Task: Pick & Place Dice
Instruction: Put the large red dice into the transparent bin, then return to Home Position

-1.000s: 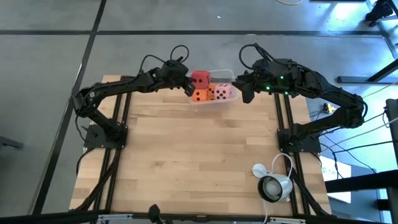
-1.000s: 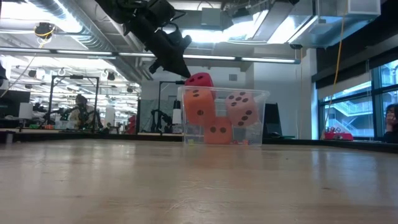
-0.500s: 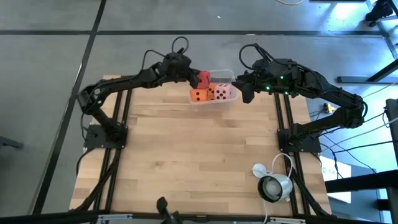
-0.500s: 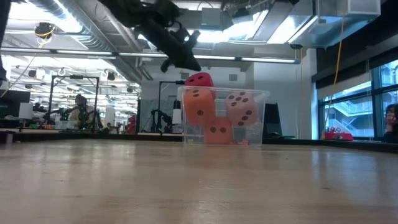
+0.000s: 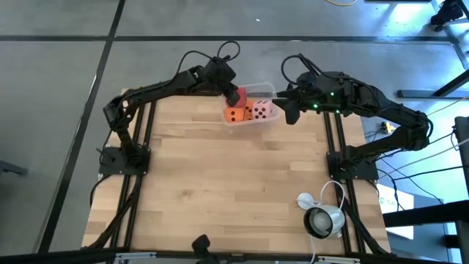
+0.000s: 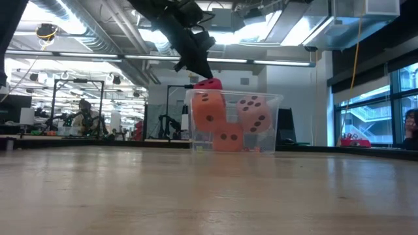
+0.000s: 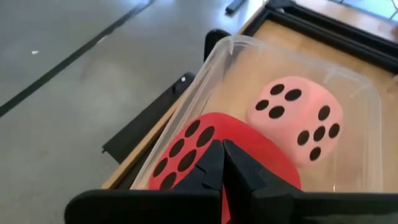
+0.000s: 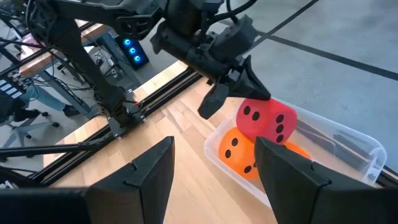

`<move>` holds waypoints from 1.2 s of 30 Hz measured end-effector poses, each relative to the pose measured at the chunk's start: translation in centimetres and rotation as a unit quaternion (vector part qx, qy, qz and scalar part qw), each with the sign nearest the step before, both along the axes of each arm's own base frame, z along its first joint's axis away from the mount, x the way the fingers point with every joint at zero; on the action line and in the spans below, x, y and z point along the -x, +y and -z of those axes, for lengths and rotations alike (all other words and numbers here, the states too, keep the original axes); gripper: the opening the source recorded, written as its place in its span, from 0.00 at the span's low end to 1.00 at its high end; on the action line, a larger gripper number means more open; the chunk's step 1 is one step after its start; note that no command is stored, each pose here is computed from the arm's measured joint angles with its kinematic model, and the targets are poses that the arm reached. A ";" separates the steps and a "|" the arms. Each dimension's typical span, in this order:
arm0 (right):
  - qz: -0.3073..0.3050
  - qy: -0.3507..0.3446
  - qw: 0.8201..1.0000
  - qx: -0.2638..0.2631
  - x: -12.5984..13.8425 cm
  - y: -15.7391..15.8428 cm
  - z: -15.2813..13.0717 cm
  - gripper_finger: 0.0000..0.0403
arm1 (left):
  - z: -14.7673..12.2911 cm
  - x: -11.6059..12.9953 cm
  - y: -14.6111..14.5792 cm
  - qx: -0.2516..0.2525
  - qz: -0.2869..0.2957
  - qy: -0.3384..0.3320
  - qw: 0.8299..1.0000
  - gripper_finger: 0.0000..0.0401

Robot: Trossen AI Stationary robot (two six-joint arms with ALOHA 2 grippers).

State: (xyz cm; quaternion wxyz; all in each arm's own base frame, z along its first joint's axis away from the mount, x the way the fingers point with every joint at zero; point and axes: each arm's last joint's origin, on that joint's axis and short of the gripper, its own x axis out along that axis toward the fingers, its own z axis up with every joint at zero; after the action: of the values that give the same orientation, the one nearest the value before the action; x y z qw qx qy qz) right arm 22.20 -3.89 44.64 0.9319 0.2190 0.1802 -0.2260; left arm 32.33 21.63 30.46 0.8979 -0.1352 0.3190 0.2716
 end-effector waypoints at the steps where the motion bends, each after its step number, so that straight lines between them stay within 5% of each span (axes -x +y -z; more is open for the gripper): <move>1: 0.000 0.000 1.000 0.000 0.0 0.0 0.0 0.55 | 0.1 0.1 -0.1 0.005 0.001 0.006 1.000 0.00; 20: 0.008 -0.001 1.000 0.002 0.0 0.2 0.0 0.55 | 0.8 -0.6 -3.2 0.014 0.062 0.070 0.996 0.00; 36: 0.008 -0.001 1.000 0.001 0.0 0.2 0.0 0.55 | -6.3 3.4 -5.6 -0.062 0.014 -0.017 0.998 0.00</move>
State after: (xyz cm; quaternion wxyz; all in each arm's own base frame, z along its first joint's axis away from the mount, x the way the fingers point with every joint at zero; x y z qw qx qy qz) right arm 22.22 -3.68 44.66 0.9306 0.2196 0.1769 -0.2334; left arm 28.93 16.02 36.72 0.9135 -0.0790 0.2885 0.2758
